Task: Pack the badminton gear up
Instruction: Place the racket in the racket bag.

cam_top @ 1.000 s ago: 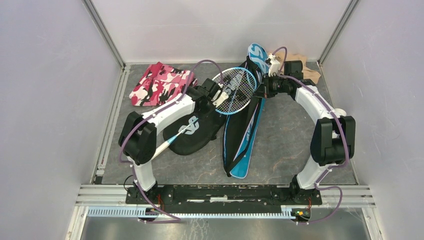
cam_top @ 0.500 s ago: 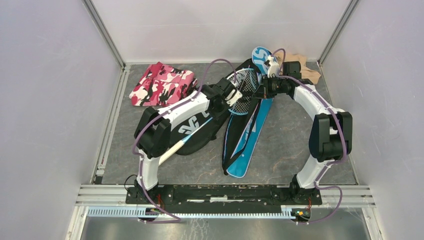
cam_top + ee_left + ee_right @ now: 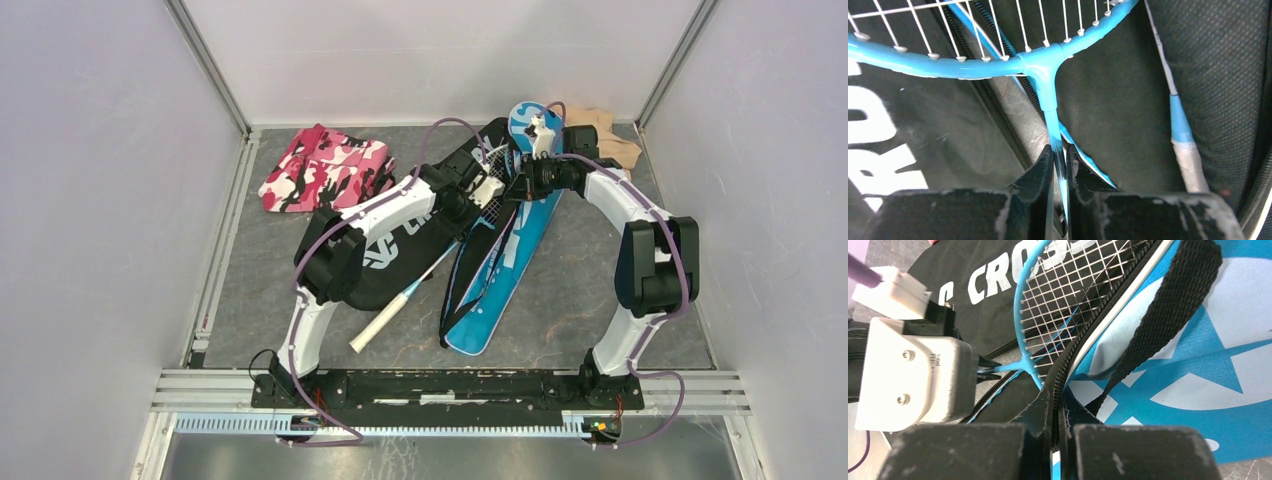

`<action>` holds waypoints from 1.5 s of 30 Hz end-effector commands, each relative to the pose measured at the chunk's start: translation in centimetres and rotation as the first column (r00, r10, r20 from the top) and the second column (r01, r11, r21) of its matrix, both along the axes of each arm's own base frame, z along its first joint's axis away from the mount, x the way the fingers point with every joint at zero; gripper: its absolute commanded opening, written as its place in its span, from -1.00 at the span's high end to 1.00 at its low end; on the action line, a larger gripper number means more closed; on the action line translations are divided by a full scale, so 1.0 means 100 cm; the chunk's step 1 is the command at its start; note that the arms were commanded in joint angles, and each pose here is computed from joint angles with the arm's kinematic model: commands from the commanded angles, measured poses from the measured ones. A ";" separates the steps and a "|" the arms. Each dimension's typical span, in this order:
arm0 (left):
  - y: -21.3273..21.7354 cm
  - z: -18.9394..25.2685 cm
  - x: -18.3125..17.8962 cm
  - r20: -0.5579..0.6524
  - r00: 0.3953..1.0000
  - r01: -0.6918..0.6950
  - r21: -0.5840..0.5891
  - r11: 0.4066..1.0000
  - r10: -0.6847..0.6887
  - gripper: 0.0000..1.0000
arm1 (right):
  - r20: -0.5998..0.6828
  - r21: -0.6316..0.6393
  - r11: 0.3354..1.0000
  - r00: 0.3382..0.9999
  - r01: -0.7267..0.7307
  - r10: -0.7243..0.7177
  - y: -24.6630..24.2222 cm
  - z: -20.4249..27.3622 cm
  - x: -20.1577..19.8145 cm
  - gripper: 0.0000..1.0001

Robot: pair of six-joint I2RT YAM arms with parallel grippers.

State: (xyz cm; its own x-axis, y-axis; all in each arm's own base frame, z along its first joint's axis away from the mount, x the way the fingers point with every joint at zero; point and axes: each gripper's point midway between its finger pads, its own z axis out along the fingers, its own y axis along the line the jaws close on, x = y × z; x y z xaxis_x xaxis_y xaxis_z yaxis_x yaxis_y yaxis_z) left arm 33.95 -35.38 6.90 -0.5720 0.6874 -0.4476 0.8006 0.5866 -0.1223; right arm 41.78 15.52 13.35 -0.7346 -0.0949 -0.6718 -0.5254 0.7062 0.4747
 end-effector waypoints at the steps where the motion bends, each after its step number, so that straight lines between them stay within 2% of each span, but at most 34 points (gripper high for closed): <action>1: -0.044 0.020 0.004 -0.017 0.998 0.054 -0.206 0.977 -0.059 0.64 | 0.106 0.030 0.995 0.990 -0.097 0.093 0.013 0.028 0.009 1.00; 8: -0.029 0.022 -0.013 -0.105 0.988 0.079 -0.281 0.957 -0.113 -0.19 | 0.122 -0.011 0.992 0.984 -0.128 0.128 0.009 0.027 0.008 0.99; 12: -0.015 0.023 -0.033 -0.108 0.984 0.106 -0.291 0.951 -0.142 -0.54 | 0.127 0.000 0.990 0.982 -0.141 0.140 0.010 0.032 0.011 1.00; 16: 0.001 0.021 -0.056 -0.124 0.977 0.133 -0.291 0.947 -0.175 -0.71 | 0.124 0.017 0.985 0.978 -0.171 0.167 0.013 0.037 0.010 1.00; 21: 0.020 0.012 -0.085 -0.151 0.966 0.158 -0.298 0.941 -0.210 -0.75 | 0.126 0.013 0.982 0.974 -0.191 0.188 0.011 0.037 0.007 1.00; 29: 0.035 -0.012 -0.105 -0.201 0.960 0.137 -0.277 0.951 -0.197 -0.50 | 0.138 0.013 0.980 0.971 -0.198 0.194 0.010 0.043 0.008 1.00; 45: 0.009 -0.011 -0.108 -0.288 0.939 0.066 -0.390 0.919 -0.190 0.68 | 0.096 0.016 0.977 0.973 -0.214 0.211 0.011 0.027 0.004 1.00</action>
